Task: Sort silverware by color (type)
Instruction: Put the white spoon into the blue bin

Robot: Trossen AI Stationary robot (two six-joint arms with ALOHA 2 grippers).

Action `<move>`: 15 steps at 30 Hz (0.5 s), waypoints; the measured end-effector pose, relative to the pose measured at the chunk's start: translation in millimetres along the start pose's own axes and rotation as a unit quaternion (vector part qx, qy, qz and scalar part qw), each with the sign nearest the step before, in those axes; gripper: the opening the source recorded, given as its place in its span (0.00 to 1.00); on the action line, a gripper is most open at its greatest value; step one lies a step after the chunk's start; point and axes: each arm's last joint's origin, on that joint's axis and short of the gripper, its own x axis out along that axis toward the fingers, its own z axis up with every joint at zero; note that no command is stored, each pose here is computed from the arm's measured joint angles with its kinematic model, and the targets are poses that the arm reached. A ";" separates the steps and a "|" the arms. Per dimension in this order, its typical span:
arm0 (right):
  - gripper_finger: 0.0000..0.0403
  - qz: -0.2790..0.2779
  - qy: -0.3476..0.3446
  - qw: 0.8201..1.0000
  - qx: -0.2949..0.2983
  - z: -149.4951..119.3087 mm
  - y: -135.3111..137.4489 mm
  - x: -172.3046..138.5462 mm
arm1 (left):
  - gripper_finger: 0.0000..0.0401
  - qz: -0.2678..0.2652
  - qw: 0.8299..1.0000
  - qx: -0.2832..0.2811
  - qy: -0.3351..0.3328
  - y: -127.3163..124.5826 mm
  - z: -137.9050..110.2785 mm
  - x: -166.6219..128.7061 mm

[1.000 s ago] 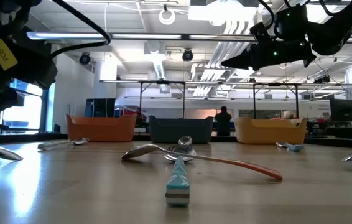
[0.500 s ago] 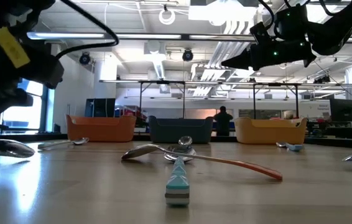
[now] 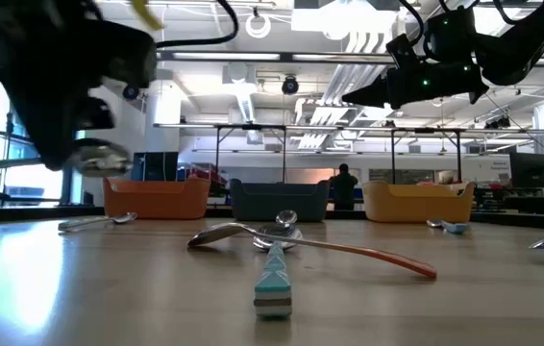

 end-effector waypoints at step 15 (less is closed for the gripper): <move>0.01 0.000 0.000 1.000 -0.009 0.0 0.0 0.0 | 0.00 -0.031 0.975 0.003 -0.222 172.4 85.7 -89.3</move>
